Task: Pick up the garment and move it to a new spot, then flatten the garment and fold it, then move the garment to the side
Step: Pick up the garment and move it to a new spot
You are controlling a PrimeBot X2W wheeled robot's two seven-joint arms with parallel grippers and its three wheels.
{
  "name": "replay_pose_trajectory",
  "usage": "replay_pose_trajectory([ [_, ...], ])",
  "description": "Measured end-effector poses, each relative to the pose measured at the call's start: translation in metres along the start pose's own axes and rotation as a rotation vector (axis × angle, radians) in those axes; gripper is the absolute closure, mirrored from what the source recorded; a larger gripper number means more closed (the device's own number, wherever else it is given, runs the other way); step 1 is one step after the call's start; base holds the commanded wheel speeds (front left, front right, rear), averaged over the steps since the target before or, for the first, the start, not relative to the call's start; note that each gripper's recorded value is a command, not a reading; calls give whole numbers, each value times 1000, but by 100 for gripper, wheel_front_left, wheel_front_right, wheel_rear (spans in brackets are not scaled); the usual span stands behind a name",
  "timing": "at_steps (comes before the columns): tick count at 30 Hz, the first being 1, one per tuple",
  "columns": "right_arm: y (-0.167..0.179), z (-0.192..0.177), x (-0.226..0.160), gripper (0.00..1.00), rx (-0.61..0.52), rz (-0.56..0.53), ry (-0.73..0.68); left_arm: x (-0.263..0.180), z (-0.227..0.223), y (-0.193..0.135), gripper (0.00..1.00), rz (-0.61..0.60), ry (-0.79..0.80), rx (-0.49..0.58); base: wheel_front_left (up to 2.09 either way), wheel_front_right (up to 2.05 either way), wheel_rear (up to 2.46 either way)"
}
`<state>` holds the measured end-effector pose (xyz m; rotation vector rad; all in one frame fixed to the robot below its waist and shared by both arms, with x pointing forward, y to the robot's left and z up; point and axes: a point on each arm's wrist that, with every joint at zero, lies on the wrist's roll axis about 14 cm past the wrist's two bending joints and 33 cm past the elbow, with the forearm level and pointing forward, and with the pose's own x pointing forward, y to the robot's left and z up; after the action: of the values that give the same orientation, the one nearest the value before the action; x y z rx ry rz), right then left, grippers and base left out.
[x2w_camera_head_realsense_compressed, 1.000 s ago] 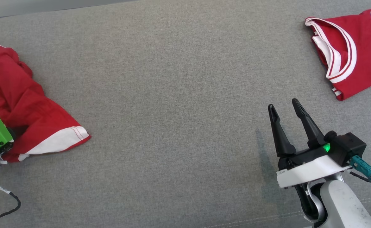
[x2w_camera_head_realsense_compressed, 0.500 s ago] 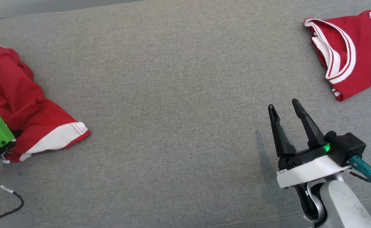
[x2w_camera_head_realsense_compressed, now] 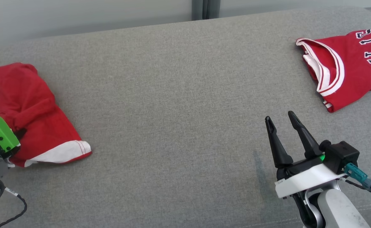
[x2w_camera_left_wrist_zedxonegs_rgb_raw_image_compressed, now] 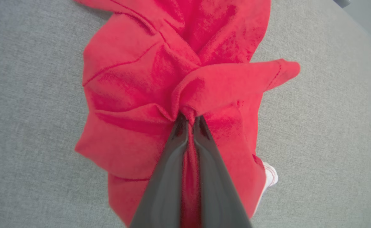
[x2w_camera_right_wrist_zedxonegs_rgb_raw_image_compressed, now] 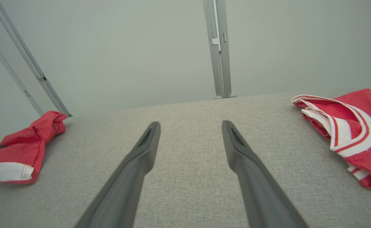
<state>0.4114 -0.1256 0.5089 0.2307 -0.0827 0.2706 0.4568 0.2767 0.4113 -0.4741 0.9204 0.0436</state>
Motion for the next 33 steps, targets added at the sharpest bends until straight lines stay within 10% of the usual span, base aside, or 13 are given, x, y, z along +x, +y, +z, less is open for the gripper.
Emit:
replay_pose_trajectory([
  [33, -34, 47, -74, 0, -44, -157, -103, -30, -74, -285, 100, -603, -139, 443, 0, 0, 0],
])
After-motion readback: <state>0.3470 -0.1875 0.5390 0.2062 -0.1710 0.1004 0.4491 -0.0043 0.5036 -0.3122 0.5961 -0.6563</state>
